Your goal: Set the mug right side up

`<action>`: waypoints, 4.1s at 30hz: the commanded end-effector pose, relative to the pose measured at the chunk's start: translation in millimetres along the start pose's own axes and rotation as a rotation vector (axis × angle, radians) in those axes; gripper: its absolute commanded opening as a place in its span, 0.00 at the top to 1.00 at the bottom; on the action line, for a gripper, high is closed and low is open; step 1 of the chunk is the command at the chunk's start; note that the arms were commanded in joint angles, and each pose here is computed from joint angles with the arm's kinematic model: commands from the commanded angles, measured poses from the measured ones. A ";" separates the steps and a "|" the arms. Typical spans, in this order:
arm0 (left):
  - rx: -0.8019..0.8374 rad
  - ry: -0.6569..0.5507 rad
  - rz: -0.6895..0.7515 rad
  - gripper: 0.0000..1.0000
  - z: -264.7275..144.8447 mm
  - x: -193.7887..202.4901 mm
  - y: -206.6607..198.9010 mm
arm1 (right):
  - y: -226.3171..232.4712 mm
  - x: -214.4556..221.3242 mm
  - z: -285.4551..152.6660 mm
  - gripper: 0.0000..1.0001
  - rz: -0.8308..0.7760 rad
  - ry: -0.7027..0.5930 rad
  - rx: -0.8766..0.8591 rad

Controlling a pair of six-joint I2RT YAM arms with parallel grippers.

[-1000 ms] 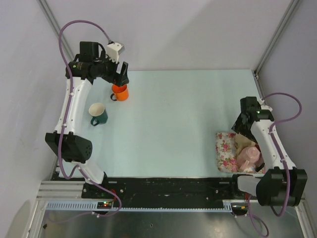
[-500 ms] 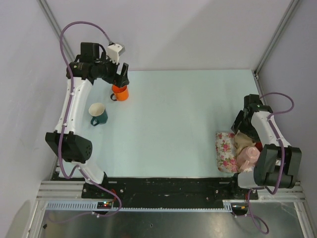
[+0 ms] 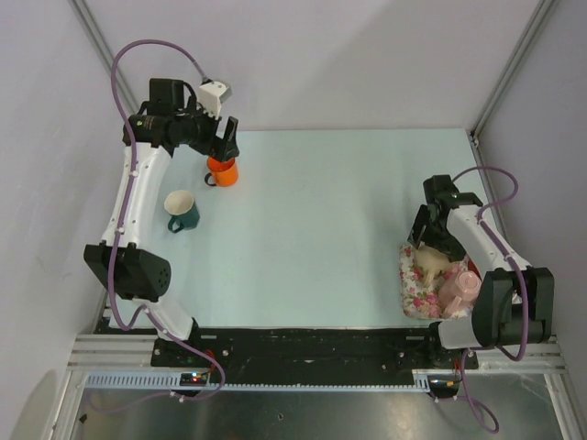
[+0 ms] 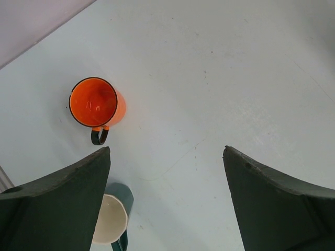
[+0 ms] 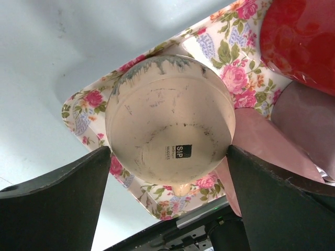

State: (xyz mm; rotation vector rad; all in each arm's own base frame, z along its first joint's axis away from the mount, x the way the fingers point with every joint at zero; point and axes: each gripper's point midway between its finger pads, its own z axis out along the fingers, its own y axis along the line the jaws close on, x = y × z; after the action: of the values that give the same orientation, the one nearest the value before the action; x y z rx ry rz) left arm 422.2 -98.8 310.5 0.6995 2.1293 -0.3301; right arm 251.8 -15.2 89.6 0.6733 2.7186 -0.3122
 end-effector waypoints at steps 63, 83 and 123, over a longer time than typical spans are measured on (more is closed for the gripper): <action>0.732 -0.318 -0.145 0.00 -145.4 -107.5 -185.6 | 159.2 -30.0 -415.0 1.00 0.102 -0.706 -1.518; 0.929 -0.315 -0.214 0.14 -162.2 -137.8 -234.3 | 206.0 8.5 -517.9 1.00 -0.002 -0.602 -1.921; 0.014 0.436 0.069 1.00 59.9 173.3 -36.8 | 219.0 25.0 -191.1 0.01 -0.207 -0.275 -0.698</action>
State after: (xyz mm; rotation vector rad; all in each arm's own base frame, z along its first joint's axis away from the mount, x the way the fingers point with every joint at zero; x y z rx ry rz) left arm 336.1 -115.4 135.1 0.7382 2.6015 -0.3262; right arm 283.0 284.4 226.8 0.0647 2.3914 0.6534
